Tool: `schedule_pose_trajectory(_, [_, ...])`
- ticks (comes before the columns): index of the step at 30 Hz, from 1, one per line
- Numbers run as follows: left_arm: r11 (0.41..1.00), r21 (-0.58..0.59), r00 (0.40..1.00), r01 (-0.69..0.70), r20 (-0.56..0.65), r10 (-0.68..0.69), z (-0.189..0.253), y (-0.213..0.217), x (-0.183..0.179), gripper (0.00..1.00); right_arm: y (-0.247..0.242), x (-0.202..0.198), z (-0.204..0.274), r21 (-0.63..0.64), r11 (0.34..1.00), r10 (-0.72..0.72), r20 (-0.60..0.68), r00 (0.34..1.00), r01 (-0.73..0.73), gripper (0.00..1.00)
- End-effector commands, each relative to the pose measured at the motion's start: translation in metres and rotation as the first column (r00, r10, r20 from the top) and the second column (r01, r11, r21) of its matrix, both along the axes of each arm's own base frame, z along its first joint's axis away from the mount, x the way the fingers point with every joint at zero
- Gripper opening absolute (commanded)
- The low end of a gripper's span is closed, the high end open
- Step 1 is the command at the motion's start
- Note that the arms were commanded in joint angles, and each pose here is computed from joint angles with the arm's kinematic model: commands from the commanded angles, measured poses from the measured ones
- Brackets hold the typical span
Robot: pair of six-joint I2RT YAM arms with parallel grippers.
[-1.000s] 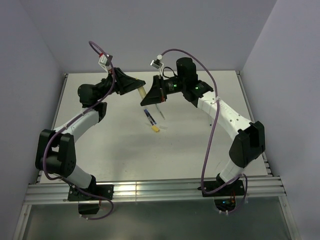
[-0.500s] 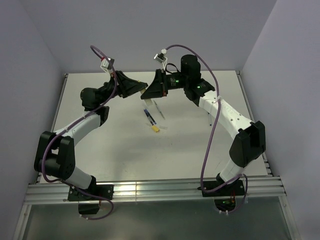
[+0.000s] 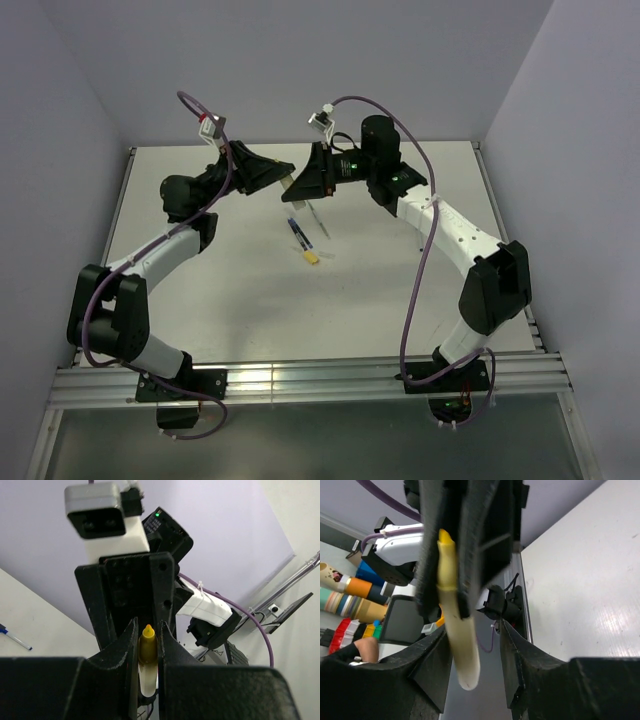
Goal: Insert the pens into the pen caps
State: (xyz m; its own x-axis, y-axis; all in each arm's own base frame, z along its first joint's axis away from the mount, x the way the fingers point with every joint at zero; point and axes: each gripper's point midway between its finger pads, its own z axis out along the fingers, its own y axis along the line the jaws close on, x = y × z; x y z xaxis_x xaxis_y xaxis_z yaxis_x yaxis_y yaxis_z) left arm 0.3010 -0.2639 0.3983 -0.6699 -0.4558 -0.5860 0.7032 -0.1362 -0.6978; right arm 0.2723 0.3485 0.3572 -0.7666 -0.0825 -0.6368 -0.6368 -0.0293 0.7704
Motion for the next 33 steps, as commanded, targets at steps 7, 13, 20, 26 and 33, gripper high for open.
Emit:
schedule_pose_trajectory(7, [0.998,-0.045,0.995,-0.053,0.088,0.057,0.024,0.009,-0.007,0.00,-0.010,-0.019,0.031,0.066,0.998,0.012,0.093,0.996,-0.018,0.24])
schedule_pose_trajectory(13, [0.998,-0.018,0.996,-0.068,0.064,0.069,0.019,0.009,-0.003,0.51,-0.010,-0.020,0.034,0.074,0.997,0.018,0.103,0.994,-0.025,0.00])
schedule_pose_trajectory(20, [0.944,0.152,0.938,-0.294,0.236,0.254,0.019,0.047,0.037,0.82,-0.040,-0.001,0.012,0.045,0.995,-0.093,0.071,0.993,0.090,0.00])
schedule_pose_trajectory(26, [0.721,0.501,0.829,-0.479,0.529,0.183,-0.044,0.072,0.064,0.81,-0.118,0.038,-0.048,-0.136,0.922,-0.344,0.145,0.928,0.363,0.00])
schedule_pose_trajectory(33, [0.499,0.787,0.666,-0.362,0.593,-0.452,-0.154,0.042,0.037,0.75,-0.193,0.053,-0.111,-0.435,0.760,-0.426,0.227,0.876,0.482,0.00])
